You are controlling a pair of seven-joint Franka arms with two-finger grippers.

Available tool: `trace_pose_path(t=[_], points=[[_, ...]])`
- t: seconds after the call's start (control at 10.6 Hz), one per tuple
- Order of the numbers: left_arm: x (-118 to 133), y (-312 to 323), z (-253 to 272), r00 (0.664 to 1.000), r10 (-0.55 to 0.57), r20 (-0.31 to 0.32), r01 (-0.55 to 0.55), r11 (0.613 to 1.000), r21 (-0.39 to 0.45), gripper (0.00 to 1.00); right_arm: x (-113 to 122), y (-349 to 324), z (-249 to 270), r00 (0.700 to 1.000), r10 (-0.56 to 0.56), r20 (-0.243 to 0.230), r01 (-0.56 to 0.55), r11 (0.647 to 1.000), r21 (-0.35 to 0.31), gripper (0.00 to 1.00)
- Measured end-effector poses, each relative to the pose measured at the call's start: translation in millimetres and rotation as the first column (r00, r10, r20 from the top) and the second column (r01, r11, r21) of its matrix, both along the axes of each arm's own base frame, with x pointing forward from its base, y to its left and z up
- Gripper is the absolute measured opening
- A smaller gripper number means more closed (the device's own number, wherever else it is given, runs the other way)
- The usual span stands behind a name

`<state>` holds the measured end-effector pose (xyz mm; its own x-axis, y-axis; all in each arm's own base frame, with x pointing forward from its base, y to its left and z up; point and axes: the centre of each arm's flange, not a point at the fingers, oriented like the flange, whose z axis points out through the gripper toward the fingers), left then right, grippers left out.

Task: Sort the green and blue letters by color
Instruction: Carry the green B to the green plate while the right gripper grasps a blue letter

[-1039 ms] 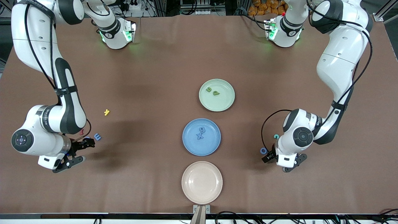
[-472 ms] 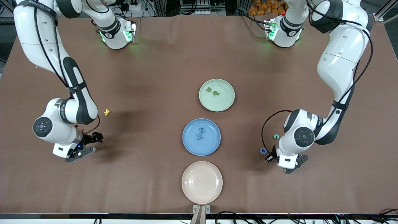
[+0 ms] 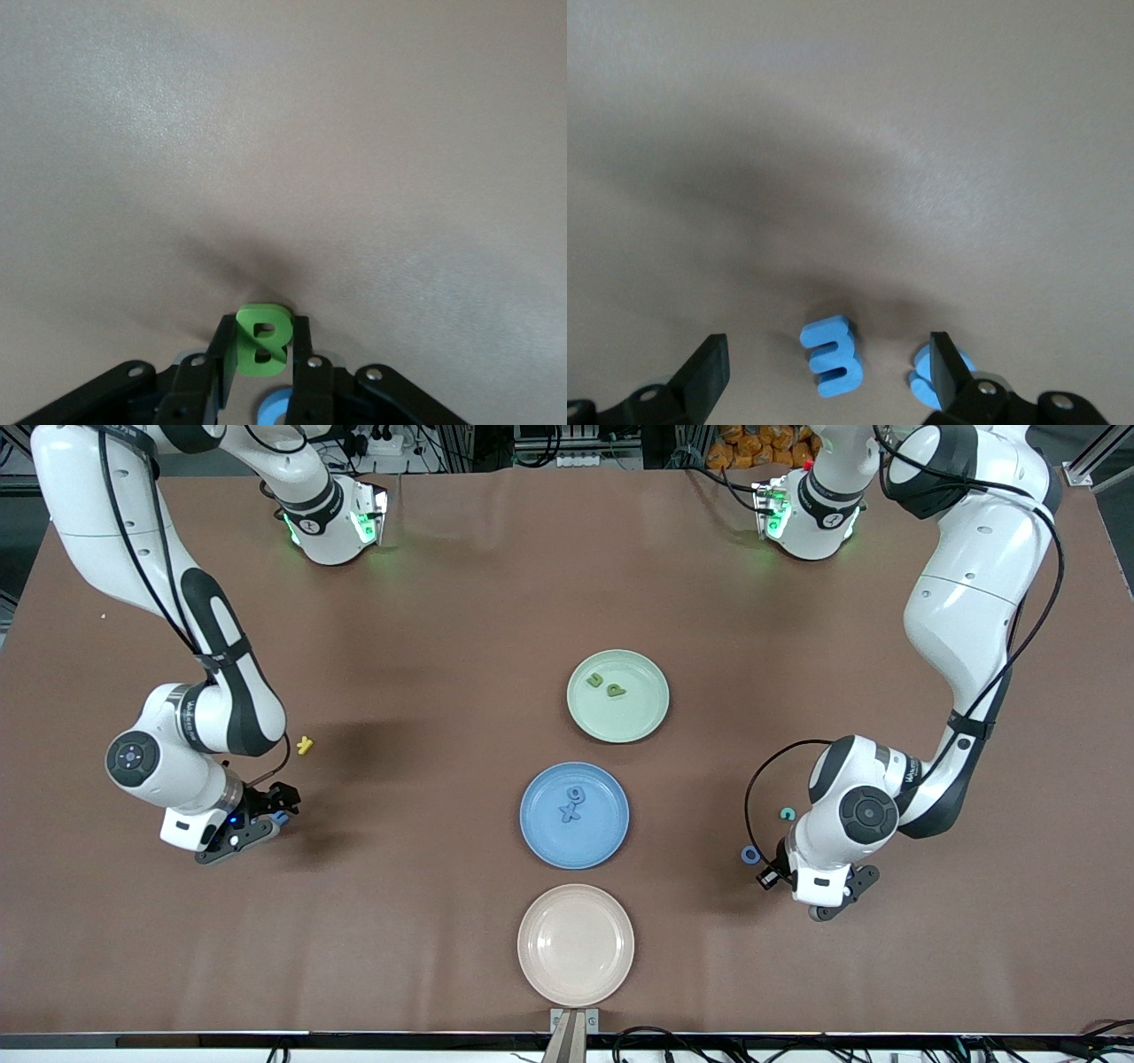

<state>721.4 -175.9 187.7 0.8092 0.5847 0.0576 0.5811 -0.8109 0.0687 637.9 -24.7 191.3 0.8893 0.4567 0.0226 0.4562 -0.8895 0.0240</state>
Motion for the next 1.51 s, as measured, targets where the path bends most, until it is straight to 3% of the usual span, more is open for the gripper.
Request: trace_pose_path(t=[0.19, 0.57, 0.66, 0.76, 0.94, 1.13, 1.51], points=[[-0.7, -9.6, 10.7, 1.0, 0.023, 0.009, -0.022, 1.0, -0.01, 0.29, -10.7, -2.4, -10.8, 1.0, -0.003, 0.001, 0.003, 1.0, 0.001, 1.0], [-26.2, -67.8, 20.6, 0.996, 0.055, -0.07, -0.056, 0.998, -0.02, 0.29, -12.1, -2.1, -10.5, 1.0, -0.013, 0.005, 0.013, 1.0, 0.011, 0.95], [-36.2, -88.2, 18.7, 0.994, 0.067, -0.086, -0.068, 0.998, -0.013, 0.29, -12.3, -1.6, -10.7, 1.0, -0.013, 0.004, 0.013, 1.0, 0.012, 0.9], [-48.2, -107.1, 16.5, 0.993, 0.07, -0.099, -0.07, 0.998, -0.004, 0.29, -12.7, -1.2, -11.2, 1.0, -0.012, 0.003, 0.012, 1.0, 0.012, 0.75], [-77.7, -133.0, 18.6, 0.991, 0.054, -0.123, -0.053, 0.998, 0.016, 0.29, -13.3, -1.6, -11.8, 1.0, -0.014, 0.003, 0.014, 1.0, 0.013, 0.49], [-115.8, -158.0, 34.2, 0.989, 0.042, -0.139, -0.038, 0.999, 0.028, 0.29, -14.3, -3.2, -12.9, 1.0, -0.017, 0.002, 0.017, 1.0, 0.014, 0.48], [-217.4, -183.2, 37.8, 0.997, 0.008, -0.083, -0.007, 1.0, 0.004, 0.29, -16.0, -8.2, -14.5, 1.0, -0.03, 0.009, 0.03, 0.999, 0.019, 0.43]])
